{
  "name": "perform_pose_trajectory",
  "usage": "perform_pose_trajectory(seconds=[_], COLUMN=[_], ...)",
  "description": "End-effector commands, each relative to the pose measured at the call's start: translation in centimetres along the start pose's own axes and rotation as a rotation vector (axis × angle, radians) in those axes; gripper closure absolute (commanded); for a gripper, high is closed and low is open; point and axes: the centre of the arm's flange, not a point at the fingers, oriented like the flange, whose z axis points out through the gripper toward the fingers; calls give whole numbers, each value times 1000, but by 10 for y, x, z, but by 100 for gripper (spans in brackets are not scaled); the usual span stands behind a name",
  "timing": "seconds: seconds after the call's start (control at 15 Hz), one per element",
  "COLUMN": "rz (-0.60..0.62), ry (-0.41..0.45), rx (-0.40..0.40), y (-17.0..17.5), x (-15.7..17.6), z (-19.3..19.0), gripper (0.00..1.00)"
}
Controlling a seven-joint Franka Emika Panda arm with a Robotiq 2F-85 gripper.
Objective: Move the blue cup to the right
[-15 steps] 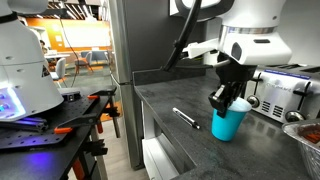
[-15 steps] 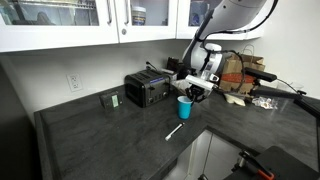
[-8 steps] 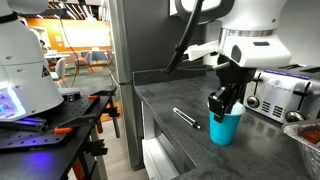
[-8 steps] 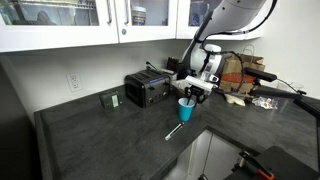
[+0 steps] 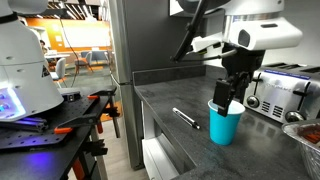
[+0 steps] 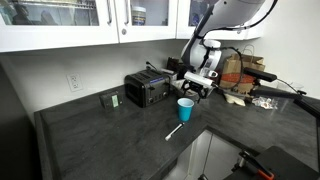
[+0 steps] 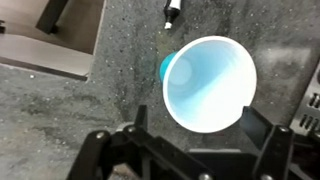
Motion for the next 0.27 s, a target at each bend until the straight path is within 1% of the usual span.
perform_pose_trajectory(seconds=[0.0,0.13,0.2], rz=[-19,-37,-50], ry=[13,32,26], rx=[0,-13,-29], y=[-3,-7,-9], x=[-16,-25,-29], z=[-28,-42,-49], gripper=[0,0,0])
